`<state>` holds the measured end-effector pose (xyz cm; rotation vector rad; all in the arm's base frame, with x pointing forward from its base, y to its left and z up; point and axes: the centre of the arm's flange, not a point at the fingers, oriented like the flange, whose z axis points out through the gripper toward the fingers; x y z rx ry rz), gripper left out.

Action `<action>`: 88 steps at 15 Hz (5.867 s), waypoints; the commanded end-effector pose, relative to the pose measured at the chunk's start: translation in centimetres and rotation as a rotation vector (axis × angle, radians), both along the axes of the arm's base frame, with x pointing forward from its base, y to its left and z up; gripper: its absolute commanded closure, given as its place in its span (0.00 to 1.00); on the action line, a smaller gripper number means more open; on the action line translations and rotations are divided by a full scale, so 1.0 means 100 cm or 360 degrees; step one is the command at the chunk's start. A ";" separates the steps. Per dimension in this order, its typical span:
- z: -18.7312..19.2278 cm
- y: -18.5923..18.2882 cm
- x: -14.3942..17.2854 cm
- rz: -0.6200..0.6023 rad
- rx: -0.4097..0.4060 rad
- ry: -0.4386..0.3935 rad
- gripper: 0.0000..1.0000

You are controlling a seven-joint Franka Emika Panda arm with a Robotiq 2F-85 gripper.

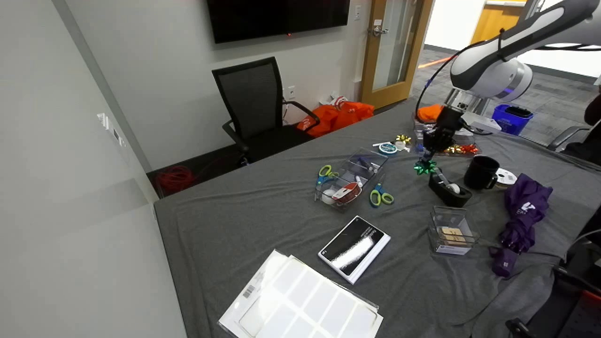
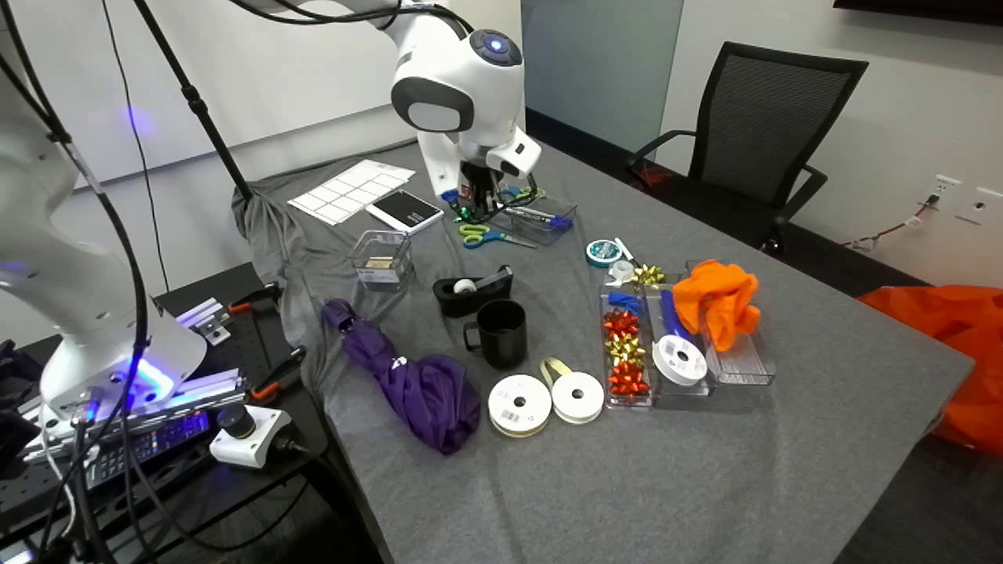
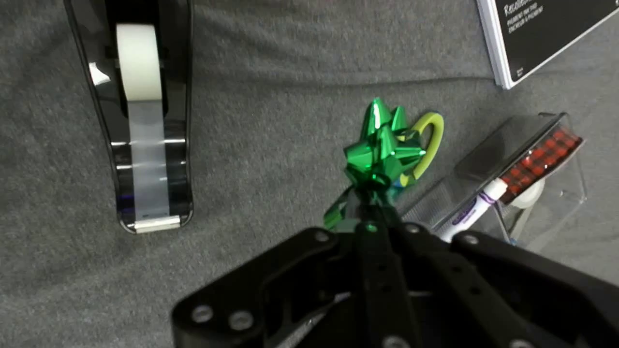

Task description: Lift the green ribbon and put it in the pen holder to the right

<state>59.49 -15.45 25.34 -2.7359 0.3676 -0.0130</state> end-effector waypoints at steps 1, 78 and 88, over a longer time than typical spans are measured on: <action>-0.010 0.025 -0.030 0.0170 -0.0044 0.0077 1.00; -0.067 0.097 -0.198 0.0820 -0.0094 0.0074 0.00; -0.003 0.086 -0.204 0.0986 -0.0210 0.0070 0.00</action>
